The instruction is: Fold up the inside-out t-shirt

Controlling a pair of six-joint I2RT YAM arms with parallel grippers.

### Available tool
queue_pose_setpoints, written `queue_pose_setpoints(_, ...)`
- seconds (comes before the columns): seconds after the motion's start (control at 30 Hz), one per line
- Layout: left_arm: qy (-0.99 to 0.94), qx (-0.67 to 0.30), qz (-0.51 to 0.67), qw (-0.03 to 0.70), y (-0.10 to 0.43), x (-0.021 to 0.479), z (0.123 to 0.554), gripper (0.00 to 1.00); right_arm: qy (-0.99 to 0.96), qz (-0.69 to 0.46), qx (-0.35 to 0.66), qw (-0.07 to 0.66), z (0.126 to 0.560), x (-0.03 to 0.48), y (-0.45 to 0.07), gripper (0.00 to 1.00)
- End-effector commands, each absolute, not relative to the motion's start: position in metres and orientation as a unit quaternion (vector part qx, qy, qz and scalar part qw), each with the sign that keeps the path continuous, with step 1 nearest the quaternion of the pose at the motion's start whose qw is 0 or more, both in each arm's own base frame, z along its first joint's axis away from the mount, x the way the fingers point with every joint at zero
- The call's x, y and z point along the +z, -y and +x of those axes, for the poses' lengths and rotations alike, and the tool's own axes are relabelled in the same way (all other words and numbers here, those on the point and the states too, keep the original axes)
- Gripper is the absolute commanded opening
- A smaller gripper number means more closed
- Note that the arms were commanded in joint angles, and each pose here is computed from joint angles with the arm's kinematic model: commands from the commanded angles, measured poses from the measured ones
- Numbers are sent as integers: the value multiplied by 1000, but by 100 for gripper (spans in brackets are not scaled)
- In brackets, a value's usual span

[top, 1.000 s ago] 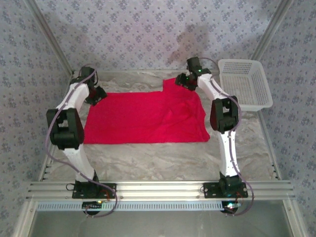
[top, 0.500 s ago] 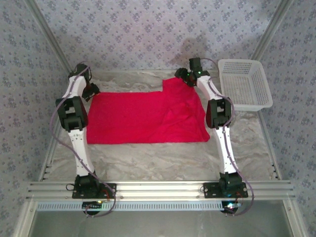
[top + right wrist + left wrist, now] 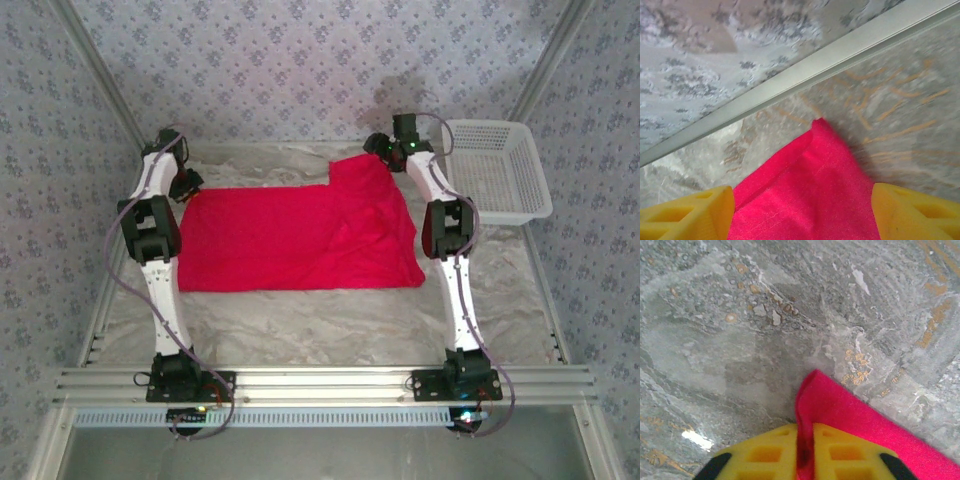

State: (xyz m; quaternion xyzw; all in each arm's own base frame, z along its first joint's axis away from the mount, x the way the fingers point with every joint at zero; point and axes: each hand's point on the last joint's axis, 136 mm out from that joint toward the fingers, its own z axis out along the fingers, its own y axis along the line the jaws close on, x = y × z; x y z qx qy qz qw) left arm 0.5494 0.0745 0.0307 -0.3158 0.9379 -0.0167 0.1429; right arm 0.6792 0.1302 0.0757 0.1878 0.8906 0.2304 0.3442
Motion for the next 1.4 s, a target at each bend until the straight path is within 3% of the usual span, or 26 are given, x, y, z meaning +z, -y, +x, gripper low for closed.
queue_pose_setpoints(0.0, -943, -15, -309, 122, -70, 28, 541, 6, -896, 204, 210, 334, 680, 55, -121, 74)
queue_pose_setpoints(0.17, -943, -21, -309, 122, -67, 31, 539, 4, -902, 199, 226, 309, 677, 31, -132, 71)
queue_pose_setpoints(0.27, -943, -26, -307, 127, -63, 38, 540, 3, -902, 189, 238, 306, 678, 25, -142, 63)
queue_pose_setpoints(0.33, -943, -27, -304, 130, -61, 43, 540, 3, -901, 179, 241, 313, 680, 26, -148, 52)
queue_pose_setpoints(0.47, -943, -31, -301, 139, -60, 51, 543, 0, -896, 178, 234, 332, 687, 37, -145, 13)
queue_pose_setpoints(0.53, -943, -33, -300, 142, -60, 56, 545, 0, -891, 179, 237, 344, 691, 50, -141, 0)
queue_pose_setpoints(0.83, -941, -43, -293, 161, -53, 94, 541, 0, -877, 145, 260, 379, 676, 149, -123, 0)
queue_pose_setpoints(1.1, -938, -45, -289, 184, -42, 130, 506, 0, -884, 87, 269, 371, 605, 199, -133, 0)
queue_pose_setpoints(1.37, -935, -39, -298, 186, -46, 145, 451, 0, -889, 83, 235, 383, 521, 228, -110, 0)
